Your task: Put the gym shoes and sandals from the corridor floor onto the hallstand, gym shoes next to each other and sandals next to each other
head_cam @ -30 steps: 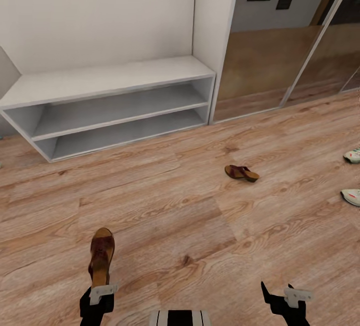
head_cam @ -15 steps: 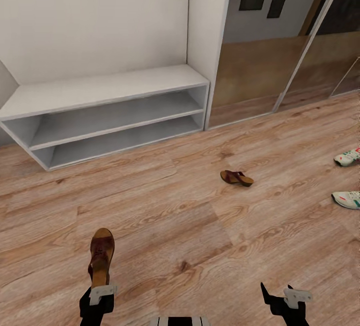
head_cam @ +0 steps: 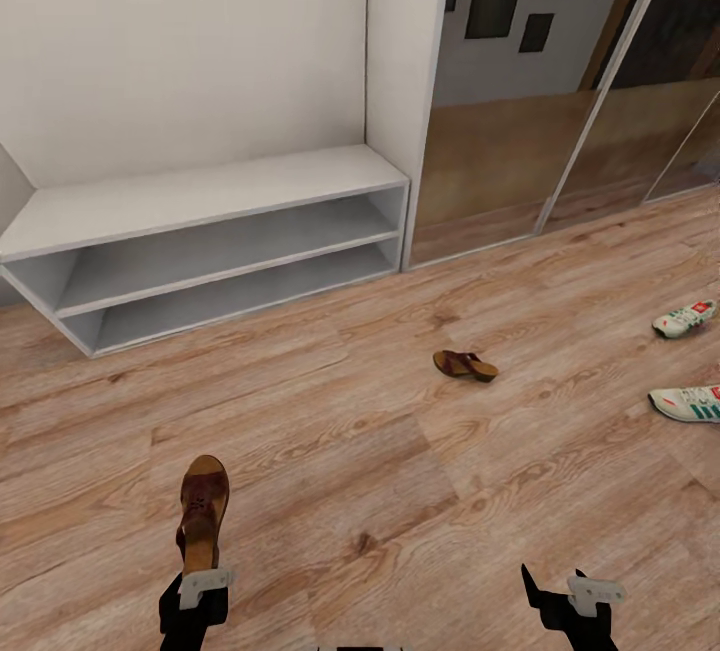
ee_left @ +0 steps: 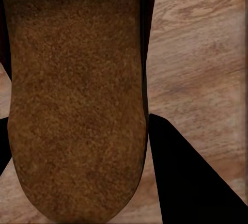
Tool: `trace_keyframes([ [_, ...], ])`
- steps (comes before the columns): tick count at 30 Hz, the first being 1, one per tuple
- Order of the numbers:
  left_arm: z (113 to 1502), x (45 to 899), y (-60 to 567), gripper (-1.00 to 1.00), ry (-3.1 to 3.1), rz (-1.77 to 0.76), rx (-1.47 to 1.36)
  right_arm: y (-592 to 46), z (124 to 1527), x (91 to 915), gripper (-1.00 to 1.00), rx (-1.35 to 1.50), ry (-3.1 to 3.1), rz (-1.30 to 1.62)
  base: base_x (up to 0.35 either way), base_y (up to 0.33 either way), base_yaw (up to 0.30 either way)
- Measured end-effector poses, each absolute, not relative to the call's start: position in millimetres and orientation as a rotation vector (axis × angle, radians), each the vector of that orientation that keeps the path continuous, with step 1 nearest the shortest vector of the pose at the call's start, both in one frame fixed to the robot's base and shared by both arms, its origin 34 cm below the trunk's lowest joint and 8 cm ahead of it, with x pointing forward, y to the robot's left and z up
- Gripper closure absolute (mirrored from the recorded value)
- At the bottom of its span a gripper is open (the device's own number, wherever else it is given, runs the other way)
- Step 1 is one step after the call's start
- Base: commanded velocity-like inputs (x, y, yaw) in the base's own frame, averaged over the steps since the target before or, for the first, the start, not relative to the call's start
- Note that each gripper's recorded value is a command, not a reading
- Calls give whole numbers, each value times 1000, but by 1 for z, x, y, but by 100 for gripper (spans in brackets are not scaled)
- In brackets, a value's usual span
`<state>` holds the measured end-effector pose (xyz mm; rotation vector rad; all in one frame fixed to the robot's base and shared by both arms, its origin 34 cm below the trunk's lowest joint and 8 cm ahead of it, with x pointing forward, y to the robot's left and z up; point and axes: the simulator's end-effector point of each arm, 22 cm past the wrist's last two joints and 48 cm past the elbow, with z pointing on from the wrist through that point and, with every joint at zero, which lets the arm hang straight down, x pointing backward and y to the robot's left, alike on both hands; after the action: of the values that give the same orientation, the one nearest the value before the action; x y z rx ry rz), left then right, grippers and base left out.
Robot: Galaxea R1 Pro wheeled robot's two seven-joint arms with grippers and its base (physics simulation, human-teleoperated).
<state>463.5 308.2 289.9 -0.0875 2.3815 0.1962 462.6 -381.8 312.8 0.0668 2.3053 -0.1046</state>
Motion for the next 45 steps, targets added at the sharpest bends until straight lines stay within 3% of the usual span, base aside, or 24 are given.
trace_keyframes([
  [45,313,472,309,100,2353,195,-91,-379,336,475,-100,70,2276,-99,5,0,-24],
])
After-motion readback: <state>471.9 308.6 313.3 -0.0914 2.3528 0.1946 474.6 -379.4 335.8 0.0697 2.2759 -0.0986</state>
